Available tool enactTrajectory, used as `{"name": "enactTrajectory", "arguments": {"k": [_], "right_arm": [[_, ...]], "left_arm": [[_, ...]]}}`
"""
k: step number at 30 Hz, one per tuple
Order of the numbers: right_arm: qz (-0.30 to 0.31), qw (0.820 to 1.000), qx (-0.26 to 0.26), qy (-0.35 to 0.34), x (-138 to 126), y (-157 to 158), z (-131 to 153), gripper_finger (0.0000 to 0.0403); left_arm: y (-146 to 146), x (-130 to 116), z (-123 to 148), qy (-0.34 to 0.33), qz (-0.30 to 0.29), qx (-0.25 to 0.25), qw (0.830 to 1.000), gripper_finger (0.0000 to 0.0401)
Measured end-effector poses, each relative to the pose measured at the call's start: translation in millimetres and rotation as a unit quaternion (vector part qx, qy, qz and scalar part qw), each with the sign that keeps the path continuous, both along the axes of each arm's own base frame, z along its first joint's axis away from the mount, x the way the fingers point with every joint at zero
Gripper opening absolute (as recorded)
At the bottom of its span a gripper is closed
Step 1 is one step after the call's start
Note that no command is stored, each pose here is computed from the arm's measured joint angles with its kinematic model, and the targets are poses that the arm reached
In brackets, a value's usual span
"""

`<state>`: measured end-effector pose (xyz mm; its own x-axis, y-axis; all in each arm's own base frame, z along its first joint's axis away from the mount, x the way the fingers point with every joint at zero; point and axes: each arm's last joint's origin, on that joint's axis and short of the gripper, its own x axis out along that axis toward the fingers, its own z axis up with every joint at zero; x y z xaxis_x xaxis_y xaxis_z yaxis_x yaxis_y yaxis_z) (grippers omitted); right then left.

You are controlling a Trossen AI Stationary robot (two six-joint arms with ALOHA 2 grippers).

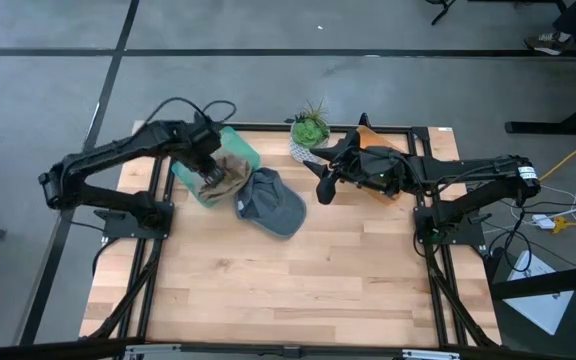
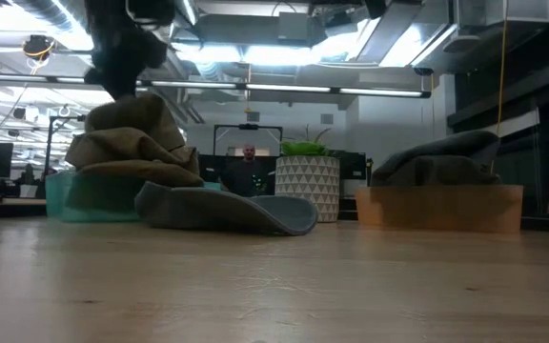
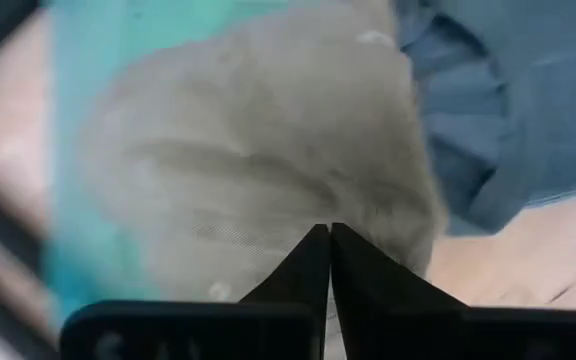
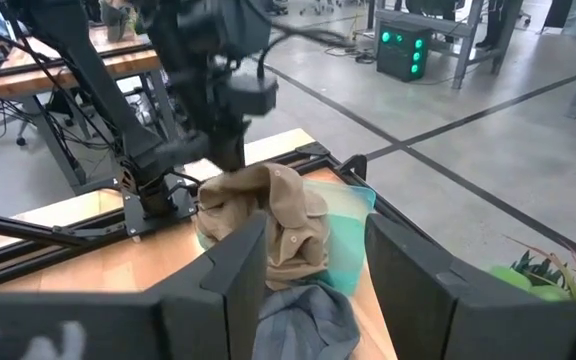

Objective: Pick & Place hat
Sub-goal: Put the brown cap into the green bin, then put the blue cap into the orange bin

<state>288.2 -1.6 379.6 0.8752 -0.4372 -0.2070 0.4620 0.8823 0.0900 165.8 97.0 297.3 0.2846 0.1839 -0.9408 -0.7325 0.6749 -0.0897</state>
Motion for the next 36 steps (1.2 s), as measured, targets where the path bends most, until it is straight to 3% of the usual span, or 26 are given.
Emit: {"name": "enactTrajectory", "arguments": {"k": [3, 9, 14, 24, 29, 32, 36], "right_arm": [[0.000, 1.000, 0.000, 0.010, 0, 0, -2, 0.0168], [-0.005, 1.000, 0.008, 0.020, -1, -1, -5, 0.0168], [-0.005, 1.000, 0.011, 0.023, -1, -1, -5, 0.0168], [-0.005, 0.999, 0.013, 0.040, -2, -1, -8, 0.0168], [0.050, 0.997, 0.019, 0.049, -2, 2, -10, 0.0168], [0.086, 0.993, 0.026, 0.073, -2, 5, -14, 0.0168], [0.100, 0.989, 0.026, 0.101, -5, 14, -19, 0.0168]], "left_arm": [[-2, 8, -23, -0.009, 0.004, -0.012, 1.000, 0.0003], [-2, 9, -71, 0.037, 0.046, -0.018, 0.998, 0.0005], [-1, 10, -79, 0.032, 0.053, -0.017, 0.998, 0.0002], [-3, 8, -22, -0.067, 0.039, 0.034, 0.996, 0.0033], [-9, 0, 3, -0.132, 0.029, 0.027, 0.990, 0.0077], [-16, -5, 20, -0.200, 0.005, -0.002, 0.980, 0.0108], [-29, -10, 39, -0.296, -0.051, -0.026, 0.954, 0.0138]]}}
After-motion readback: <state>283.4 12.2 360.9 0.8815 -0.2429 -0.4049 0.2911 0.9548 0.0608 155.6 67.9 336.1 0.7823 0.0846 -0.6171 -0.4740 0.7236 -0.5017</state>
